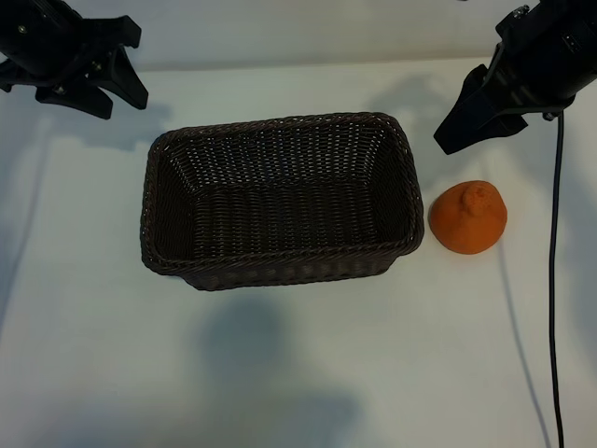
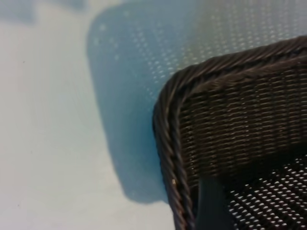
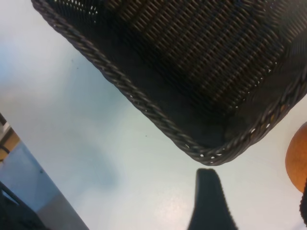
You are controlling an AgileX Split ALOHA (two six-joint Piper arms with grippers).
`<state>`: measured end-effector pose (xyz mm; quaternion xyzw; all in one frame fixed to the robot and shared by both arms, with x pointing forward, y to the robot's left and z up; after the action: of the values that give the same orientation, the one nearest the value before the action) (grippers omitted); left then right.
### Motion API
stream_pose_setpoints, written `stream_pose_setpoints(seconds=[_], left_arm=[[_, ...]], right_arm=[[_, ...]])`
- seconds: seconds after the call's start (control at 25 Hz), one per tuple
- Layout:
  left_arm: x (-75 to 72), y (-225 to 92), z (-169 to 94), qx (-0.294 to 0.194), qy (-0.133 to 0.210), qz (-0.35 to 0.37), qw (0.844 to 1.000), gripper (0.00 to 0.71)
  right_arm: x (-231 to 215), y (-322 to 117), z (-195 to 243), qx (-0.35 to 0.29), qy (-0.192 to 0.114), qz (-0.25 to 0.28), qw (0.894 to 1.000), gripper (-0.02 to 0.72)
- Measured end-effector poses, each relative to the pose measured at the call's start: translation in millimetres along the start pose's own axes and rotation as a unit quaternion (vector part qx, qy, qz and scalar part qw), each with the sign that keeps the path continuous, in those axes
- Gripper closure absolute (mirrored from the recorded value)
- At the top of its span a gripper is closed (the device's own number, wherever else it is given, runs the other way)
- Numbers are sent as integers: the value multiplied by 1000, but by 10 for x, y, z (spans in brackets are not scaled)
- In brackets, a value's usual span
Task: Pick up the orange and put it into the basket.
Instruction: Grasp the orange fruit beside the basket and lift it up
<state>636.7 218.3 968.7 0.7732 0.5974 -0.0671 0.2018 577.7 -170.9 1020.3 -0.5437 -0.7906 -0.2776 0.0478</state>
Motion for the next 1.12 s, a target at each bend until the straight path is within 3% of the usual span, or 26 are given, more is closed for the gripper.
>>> stream_pose_setpoints(seconds=[0.28,0.8,1.12], left_arm=[[-189,-70,-48,-10,-39,28,999,216],[-288,-487,-36,17,-51,36,998,215],[-347,-548,-69,13,-59,42,997,215]], right_arm=[[0,0,0,0,0,0,1000,258],[-2,1,0,0,-1,0,1000,258],[-2,1,0,0,-1,0,1000,258]])
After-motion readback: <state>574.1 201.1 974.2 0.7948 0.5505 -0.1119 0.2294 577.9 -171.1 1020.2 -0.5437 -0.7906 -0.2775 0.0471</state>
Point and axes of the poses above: a point on each arm's last joint axis where the gripper is mounted, z pointing out along that axis toward the gripper, x along the wrist's bending axis when the last joint is at zero, y = z × x, the point moved 10 cm from there along z, pointing out along that axis toward the gripper, and after that the axes turned 11 degrees about z, right-handed, at the moved point
